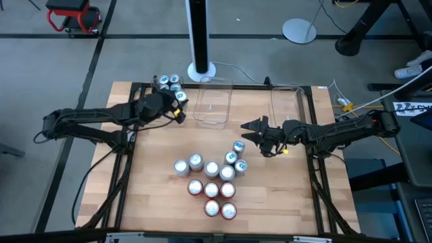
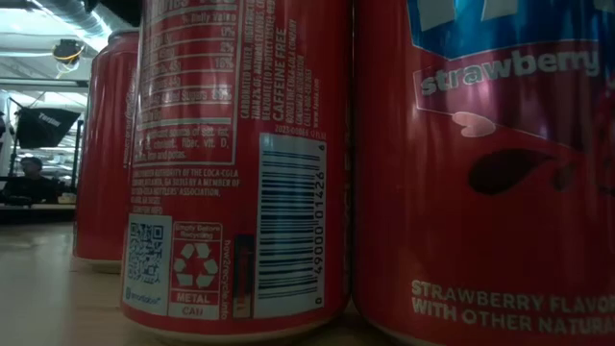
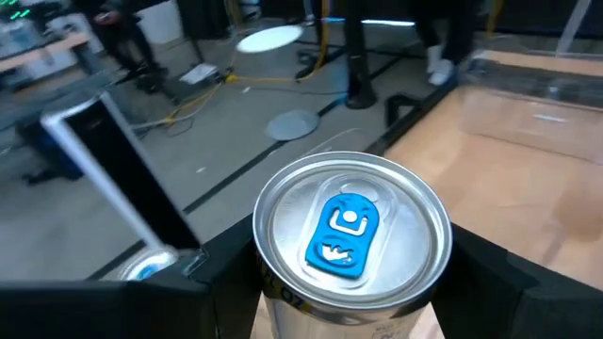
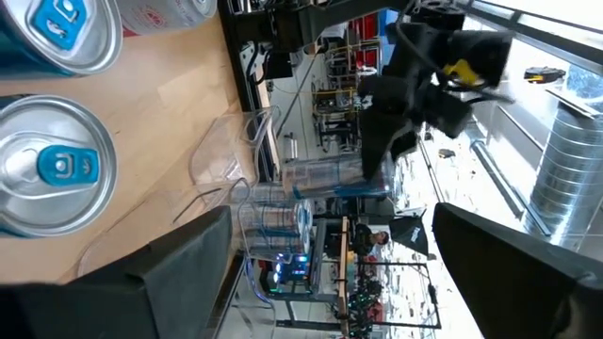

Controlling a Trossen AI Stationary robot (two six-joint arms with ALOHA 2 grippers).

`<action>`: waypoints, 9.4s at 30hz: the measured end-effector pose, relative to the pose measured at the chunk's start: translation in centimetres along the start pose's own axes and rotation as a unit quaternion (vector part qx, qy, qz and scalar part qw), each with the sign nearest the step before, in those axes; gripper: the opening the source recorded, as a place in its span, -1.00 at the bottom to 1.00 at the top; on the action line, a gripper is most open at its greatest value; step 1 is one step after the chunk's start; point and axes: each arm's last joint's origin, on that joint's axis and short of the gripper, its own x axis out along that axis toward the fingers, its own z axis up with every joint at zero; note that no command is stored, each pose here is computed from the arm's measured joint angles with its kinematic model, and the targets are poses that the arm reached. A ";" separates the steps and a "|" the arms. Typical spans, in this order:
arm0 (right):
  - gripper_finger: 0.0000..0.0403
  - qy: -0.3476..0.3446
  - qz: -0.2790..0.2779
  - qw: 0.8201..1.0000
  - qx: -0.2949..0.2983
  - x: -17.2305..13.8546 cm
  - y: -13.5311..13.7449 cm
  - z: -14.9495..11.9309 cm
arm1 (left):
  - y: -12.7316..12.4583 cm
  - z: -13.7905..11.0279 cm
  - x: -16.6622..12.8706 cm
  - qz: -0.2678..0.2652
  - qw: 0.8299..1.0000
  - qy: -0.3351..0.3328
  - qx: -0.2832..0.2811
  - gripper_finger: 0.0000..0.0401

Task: Sort soda cans
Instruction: Put the blue soda can into the left transparent bin

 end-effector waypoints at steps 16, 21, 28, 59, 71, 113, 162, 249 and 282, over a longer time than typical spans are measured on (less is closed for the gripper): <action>0.82 0.000 -0.003 1.000 0.001 0.0 -0.1 0.0 | 2.3 -5.5 2.7 0.079 0.995 0.019 -0.059 0.18; 0.82 0.000 -0.003 1.000 0.001 0.0 -0.1 0.0 | 2.5 -7.0 3.1 0.074 0.994 0.014 -0.081 0.18; 0.82 0.000 -0.003 1.000 0.001 0.0 -0.1 0.0 | 2.8 -8.7 3.5 0.065 0.992 0.006 -0.105 0.18; 0.82 0.000 -0.003 1.000 0.000 0.0 -0.1 0.0 | 3.0 -11.4 7.0 0.089 0.989 0.039 -0.110 0.19; 0.82 0.000 -0.003 1.000 0.000 0.0 -0.1 0.0 | 3.1 -11.3 7.0 0.097 0.989 0.035 -0.109 0.55; 0.82 0.000 -0.003 1.000 0.003 0.0 -0.1 0.0 | 2.2 -7.4 0.6 -0.042 0.994 0.079 -0.060 0.42; 0.82 0.001 -0.002 1.000 0.002 0.0 0.0 0.0 | -14.4 -1.3 7.3 -0.333 0.942 0.027 0.008 0.43; 0.82 0.097 0.236 0.955 0.154 -4.7 5.2 -1.8 | -22.0 0.1 12.4 -0.349 0.924 0.151 0.039 0.66; 0.82 0.000 0.109 0.977 0.183 -4.6 7.5 -1.8 | -21.7 0.2 12.7 -0.374 0.914 0.148 0.052 0.18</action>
